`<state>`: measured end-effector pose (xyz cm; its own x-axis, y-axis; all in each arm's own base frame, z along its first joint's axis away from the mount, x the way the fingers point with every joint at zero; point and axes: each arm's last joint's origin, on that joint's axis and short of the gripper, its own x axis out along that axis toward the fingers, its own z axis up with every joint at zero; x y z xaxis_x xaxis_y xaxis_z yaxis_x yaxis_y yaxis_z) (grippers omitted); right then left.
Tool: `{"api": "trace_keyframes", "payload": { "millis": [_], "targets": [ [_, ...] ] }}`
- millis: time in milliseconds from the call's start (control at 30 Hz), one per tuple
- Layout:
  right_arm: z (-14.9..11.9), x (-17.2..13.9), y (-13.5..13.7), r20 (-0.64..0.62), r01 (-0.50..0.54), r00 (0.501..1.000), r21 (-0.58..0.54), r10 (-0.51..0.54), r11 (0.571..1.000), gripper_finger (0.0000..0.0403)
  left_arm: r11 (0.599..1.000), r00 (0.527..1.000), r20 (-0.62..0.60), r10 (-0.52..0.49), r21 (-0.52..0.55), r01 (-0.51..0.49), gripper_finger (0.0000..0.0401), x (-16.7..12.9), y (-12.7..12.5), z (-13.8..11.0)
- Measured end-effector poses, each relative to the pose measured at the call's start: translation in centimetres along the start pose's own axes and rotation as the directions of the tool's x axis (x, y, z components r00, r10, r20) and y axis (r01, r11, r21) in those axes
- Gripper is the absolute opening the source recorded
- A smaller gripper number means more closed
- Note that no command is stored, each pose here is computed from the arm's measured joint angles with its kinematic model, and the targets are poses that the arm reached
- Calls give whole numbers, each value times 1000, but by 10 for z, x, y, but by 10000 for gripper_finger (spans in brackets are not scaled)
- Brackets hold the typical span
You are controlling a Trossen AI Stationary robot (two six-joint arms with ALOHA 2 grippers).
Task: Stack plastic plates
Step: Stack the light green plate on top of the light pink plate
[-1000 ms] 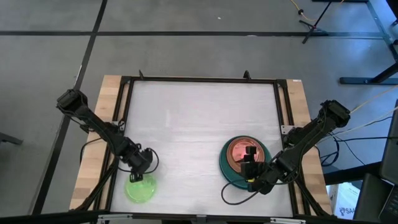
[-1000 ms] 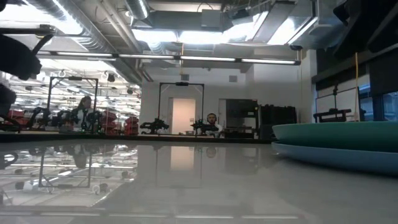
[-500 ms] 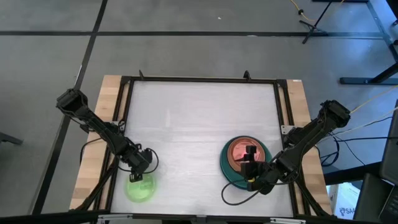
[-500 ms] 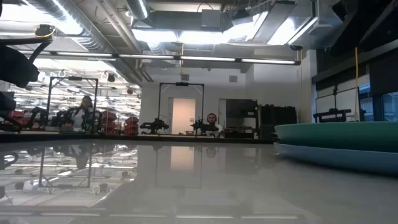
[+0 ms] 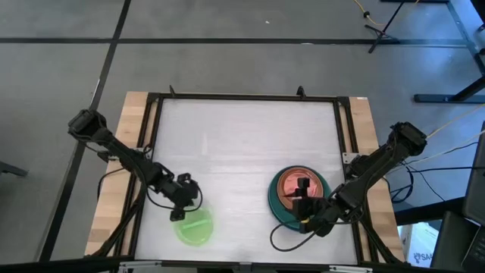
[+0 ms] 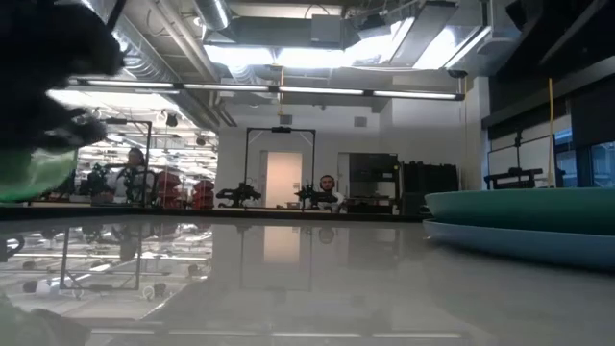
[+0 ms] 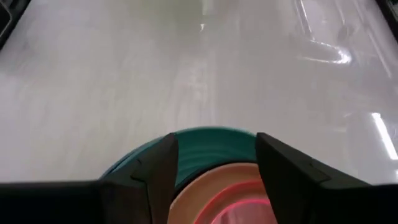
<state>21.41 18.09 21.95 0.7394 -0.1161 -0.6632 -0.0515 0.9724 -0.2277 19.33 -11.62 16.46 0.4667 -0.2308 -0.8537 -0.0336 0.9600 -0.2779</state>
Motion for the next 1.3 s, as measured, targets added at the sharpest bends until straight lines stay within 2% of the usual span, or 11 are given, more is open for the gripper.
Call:
{"api": "trace_keyframes", "payload": {
  "millis": [100, 267, 400, 633, 733, 933, 1100, 1200, 1300],
  "targets": [
    [2, 3, 0, 38, -9, 999, -35, 10, 999, 205, 998, 994, 103, -40, 47, 35, 2, -1, 1, 15],
    [9, 12, 1, 94, -36, 994, -121, 47, 992, 205, 994, 971, 233, -51, 107, 27, 1, -3, 9, 34],
    [17, 26, -1, 130, -40, 989, -244, 74, 969, 205, 991, 954, 292, -66, 131, 28, 1, -5, 16, 45],
    [29, 56, -2, 215, -15, 966, -509, 144, 861, 205, 993, 941, 332, -63, 111, 27, 0, -7, 30, 55],
    [34, 68, -4, 261, 29, 953, -587, 156, 809, 205, 994, 934, 353, -56, 110, 18, 0, -8, 35, 60],
    [41, 86, -12, 324, 116, 934, -674, 150, 729, 205, 998, 931, 363, -26, 59, 5, 0, -8, 52, 67],
    [40, 98, -18, 323, 155, 938, -720, 129, 677, 205, 999, 938, 346, 13, 33, -26, 0, 0, 64, 69],
    [38, 107, -18, 306, 168, 945, -758, 117, 631, 204, 998, 932, 362, 17, 57, -40, 0, 4, 67, 73],
    [36, 117, -16, 282, 169, 953, -799, 111, 577, 204, 997, 922, 385, -21, 81, -11, 0, 5, 68, 77]
  ]
}}
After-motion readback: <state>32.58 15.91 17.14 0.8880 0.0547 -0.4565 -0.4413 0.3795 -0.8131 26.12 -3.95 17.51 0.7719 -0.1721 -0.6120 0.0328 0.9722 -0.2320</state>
